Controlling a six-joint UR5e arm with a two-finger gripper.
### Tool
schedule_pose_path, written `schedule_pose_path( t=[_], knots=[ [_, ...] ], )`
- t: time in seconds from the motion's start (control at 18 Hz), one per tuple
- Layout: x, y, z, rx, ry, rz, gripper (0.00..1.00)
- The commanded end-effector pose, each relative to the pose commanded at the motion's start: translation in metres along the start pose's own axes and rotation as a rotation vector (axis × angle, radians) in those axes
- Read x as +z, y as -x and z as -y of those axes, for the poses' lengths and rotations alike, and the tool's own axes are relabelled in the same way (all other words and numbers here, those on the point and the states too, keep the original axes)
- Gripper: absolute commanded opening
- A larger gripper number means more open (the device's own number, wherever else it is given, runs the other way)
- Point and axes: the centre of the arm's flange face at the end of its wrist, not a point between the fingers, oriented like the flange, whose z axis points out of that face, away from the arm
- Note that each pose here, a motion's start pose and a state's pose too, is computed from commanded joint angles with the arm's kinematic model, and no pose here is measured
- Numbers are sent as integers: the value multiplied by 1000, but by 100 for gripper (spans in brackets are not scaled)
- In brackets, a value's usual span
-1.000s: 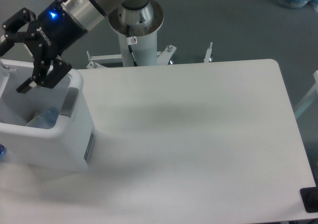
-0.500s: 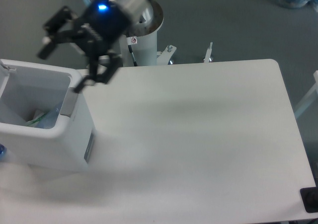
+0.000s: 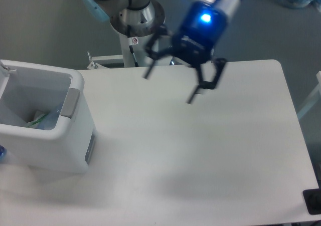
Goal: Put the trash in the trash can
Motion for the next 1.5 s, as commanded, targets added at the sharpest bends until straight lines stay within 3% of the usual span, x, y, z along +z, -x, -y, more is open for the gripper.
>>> schedule_pose_path(
  t=[0.17, 0.39, 0.5, 0.61, 0.78, 1.06, 1.28, 1.5],
  knots=[
    [-1, 21, -3, 1, 66, 72, 100],
    [16, 72, -28, -7, 257, 220, 100],
    [19, 85, -35, 19, 317, 258, 100],
    [14, 91, -42, 49, 432, 347, 100],
    [38, 90, -59, 159, 615, 387, 100],
    [51, 86, -92, 297, 713, 292, 100],
    [46, 79, -121, 334, 868, 285, 100],
    [52, 74, -129, 322, 911, 263, 100]
  ],
)
